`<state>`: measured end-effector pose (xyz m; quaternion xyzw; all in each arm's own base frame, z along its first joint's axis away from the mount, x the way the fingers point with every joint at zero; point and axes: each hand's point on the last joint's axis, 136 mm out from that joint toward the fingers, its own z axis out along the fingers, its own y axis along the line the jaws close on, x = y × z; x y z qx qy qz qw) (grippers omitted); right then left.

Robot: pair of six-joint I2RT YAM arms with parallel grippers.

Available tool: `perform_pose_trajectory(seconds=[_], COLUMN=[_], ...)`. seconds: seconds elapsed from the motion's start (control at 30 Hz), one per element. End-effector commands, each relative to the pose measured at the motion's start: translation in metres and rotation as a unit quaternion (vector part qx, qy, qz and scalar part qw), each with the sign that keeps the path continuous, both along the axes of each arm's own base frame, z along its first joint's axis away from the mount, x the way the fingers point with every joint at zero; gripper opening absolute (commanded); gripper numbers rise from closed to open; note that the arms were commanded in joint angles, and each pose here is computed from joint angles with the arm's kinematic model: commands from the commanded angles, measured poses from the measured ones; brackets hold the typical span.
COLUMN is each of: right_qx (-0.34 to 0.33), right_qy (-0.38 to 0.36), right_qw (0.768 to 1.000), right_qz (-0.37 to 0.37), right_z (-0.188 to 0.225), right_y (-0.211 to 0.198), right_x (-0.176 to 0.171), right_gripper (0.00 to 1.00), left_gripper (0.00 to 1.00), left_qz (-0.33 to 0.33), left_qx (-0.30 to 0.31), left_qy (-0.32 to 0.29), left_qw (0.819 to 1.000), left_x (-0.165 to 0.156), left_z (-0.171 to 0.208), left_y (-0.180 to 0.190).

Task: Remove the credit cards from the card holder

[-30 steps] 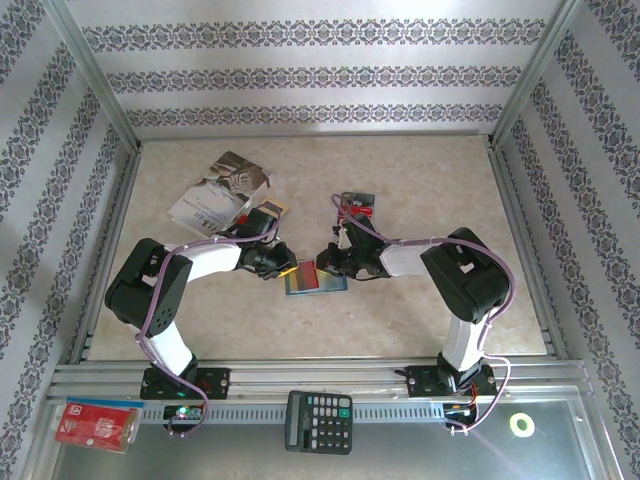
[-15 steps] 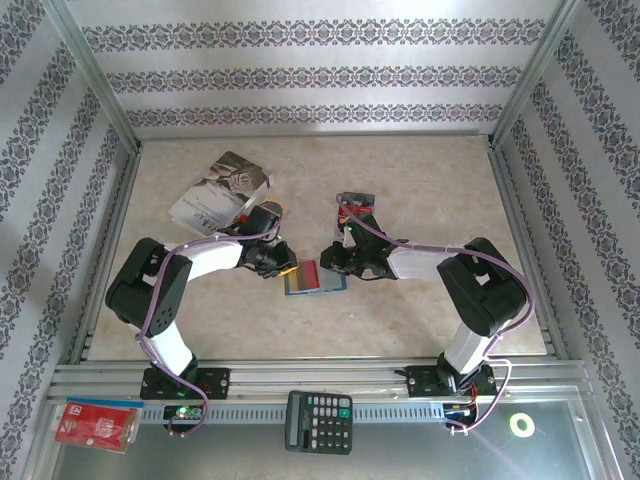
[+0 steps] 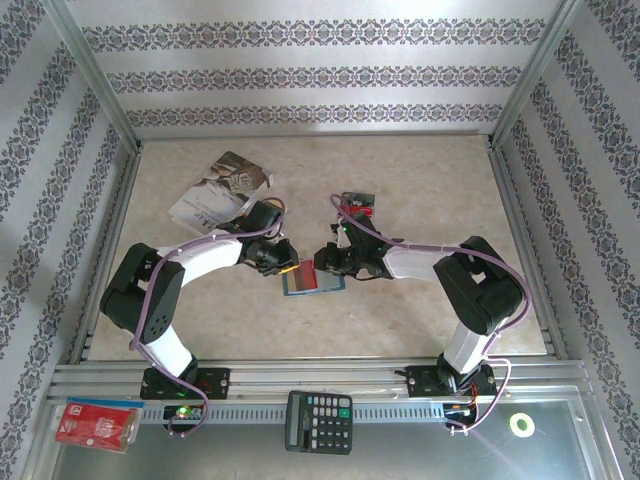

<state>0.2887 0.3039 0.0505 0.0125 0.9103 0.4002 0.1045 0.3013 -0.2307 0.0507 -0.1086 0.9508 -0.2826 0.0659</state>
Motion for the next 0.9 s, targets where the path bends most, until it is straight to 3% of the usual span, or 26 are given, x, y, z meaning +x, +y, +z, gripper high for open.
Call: perform_pose_trajectory(seconds=[0.0, 0.4, 0.87], right_qx=[0.003, -0.009, 0.005], right_qy=[-0.001, 0.022, 0.034], right_qw=[1.0, 1.0, 0.999], right_qz=[0.015, 0.01, 0.018], right_z=[-0.002, -0.019, -0.024], right_y=[0.008, 0.001, 0.007], right_x=[0.001, -0.001, -0.001], right_gripper=[0.2, 0.19, 0.17], left_gripper=[0.17, 0.15, 0.16], left_qz=[-0.013, -0.016, -0.016], left_qx=[0.011, 0.059, 0.076], left_qy=[0.017, 0.045, 0.048], left_qw=[1.0, 0.997, 0.996], left_x=[-0.007, -0.018, -0.022], left_z=[-0.01, -0.043, -0.05], left_y=[-0.002, 0.015, 0.021])
